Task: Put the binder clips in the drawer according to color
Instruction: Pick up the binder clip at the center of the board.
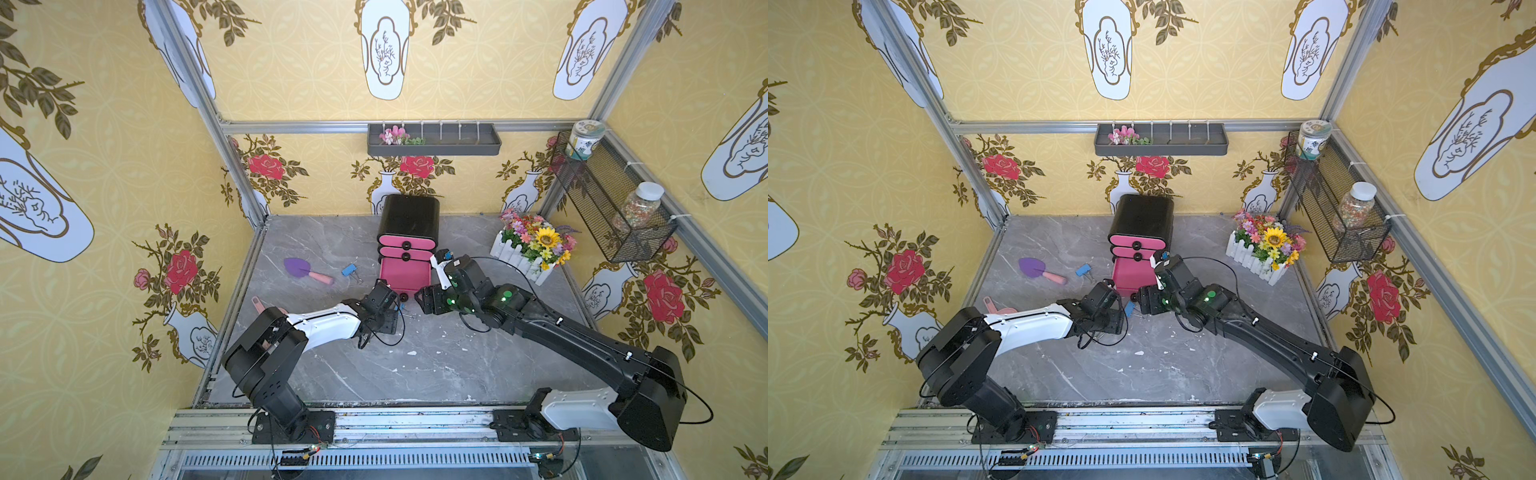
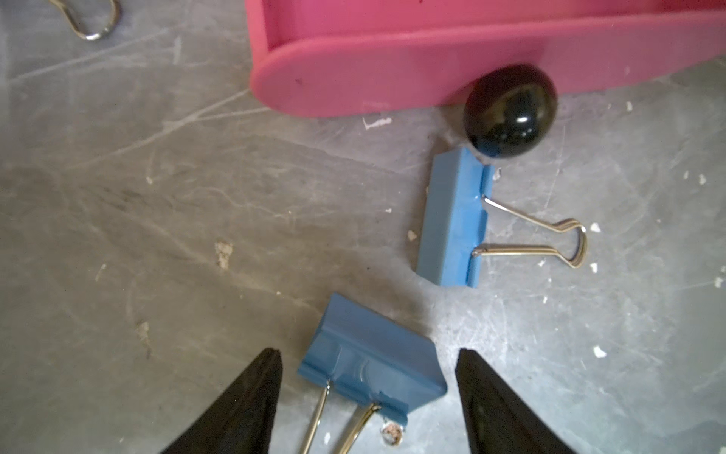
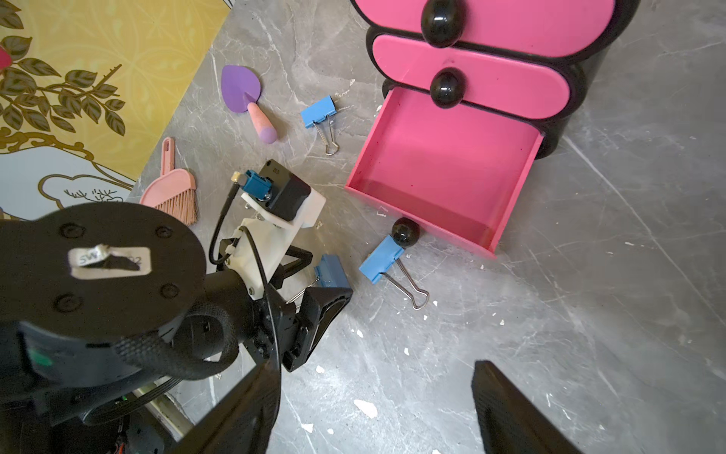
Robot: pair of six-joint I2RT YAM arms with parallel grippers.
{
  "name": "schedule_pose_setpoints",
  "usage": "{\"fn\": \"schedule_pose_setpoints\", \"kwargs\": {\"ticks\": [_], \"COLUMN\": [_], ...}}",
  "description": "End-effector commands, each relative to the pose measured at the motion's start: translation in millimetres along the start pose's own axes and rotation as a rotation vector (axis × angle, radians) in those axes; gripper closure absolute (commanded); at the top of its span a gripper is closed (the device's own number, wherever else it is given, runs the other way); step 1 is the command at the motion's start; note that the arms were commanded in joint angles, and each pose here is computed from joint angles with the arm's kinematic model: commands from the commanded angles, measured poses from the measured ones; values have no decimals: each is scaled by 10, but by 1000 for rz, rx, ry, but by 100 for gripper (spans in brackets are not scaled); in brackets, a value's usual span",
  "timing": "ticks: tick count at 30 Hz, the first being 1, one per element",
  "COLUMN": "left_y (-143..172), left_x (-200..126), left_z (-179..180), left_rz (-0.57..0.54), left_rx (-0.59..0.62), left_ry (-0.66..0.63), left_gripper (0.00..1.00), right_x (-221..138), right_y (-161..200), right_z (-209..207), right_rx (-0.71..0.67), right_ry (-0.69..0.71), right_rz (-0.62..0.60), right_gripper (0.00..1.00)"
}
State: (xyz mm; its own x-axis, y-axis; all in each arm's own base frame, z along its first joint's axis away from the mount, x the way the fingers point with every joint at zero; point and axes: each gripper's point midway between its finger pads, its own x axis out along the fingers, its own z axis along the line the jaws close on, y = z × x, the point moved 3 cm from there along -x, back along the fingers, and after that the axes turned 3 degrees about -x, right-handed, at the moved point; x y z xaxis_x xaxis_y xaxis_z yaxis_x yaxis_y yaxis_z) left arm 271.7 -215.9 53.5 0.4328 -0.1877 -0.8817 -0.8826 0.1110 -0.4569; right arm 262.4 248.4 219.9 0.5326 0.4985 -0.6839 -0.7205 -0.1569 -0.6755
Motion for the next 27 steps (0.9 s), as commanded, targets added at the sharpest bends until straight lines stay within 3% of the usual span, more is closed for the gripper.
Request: {"fn": "schedule_pose_setpoints", "kwargs": {"ticks": [1,17,27], "left_y": [-24,-153,-76], "left_x": [15,102,140], "left_z": [59,47,-31], "left_rz": [2,35,90], "left_rx": [-1,12,34], "left_ry": [-11,30,83], "left_gripper": [23,21,21], "right_x": [5,-188,-220], "right_y": [-54,-67,-28], "right_z": [40,70,37], "right_rx": [24,30,11], "right_ry": [-13,-11,1], "right_rz": [-10,-57,-54], "right_gripper": [18,18,18]}}
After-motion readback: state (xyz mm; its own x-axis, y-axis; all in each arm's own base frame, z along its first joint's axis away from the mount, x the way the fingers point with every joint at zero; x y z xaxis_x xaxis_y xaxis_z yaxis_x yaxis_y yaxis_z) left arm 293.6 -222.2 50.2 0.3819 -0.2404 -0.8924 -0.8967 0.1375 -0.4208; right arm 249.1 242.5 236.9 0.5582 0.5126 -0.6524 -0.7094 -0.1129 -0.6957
